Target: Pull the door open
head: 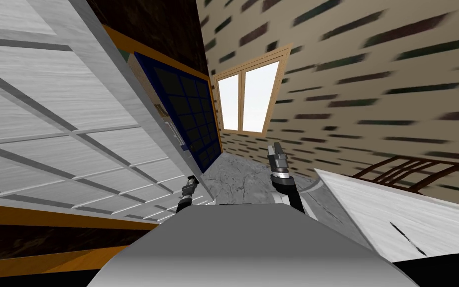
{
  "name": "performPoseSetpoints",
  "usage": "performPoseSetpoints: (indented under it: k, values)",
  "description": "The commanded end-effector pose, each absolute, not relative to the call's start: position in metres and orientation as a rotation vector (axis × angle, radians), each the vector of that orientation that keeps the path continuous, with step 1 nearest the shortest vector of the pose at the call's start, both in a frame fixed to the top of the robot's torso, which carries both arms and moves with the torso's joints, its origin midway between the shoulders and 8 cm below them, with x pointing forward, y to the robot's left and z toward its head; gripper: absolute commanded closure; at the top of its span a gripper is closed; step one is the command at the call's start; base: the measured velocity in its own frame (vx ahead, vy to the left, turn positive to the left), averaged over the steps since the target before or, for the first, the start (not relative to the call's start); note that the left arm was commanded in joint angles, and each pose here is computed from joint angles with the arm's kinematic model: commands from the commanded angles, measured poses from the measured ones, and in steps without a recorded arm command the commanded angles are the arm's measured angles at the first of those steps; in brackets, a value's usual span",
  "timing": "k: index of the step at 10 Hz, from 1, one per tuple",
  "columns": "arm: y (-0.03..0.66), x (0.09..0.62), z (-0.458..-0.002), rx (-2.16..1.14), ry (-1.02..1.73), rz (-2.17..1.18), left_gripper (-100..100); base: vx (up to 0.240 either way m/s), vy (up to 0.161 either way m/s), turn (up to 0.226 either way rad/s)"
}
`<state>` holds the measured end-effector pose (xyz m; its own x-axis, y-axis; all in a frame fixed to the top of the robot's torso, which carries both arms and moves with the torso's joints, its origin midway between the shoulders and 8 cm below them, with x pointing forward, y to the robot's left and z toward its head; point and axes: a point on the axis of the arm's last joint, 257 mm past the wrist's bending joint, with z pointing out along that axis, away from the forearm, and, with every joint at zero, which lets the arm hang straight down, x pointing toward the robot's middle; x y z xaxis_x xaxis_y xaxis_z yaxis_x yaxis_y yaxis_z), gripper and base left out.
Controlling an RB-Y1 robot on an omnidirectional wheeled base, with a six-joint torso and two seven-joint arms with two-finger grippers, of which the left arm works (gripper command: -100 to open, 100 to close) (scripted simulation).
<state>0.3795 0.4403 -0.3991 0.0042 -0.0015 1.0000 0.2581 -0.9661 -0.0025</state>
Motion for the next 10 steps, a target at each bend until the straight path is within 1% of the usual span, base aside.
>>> performPoseSetpoints:
  k: [1,7,8,10]
  values:
    - [0.434,0.378,-0.399,-2.097,-0.245,-2.094,100,-0.178,0.033,-0.041]
    - [0.412,0.371,-0.398,-2.154,-0.140,-2.154,100,-0.203,0.033,-0.052]
    - [0.413,0.374,-0.398,-2.148,-0.148,-2.151,100,-0.092,0.011,-0.021]
    - [0.408,0.364,-0.400,-2.171,-0.110,-2.166,100,-0.149,0.032,-0.095]
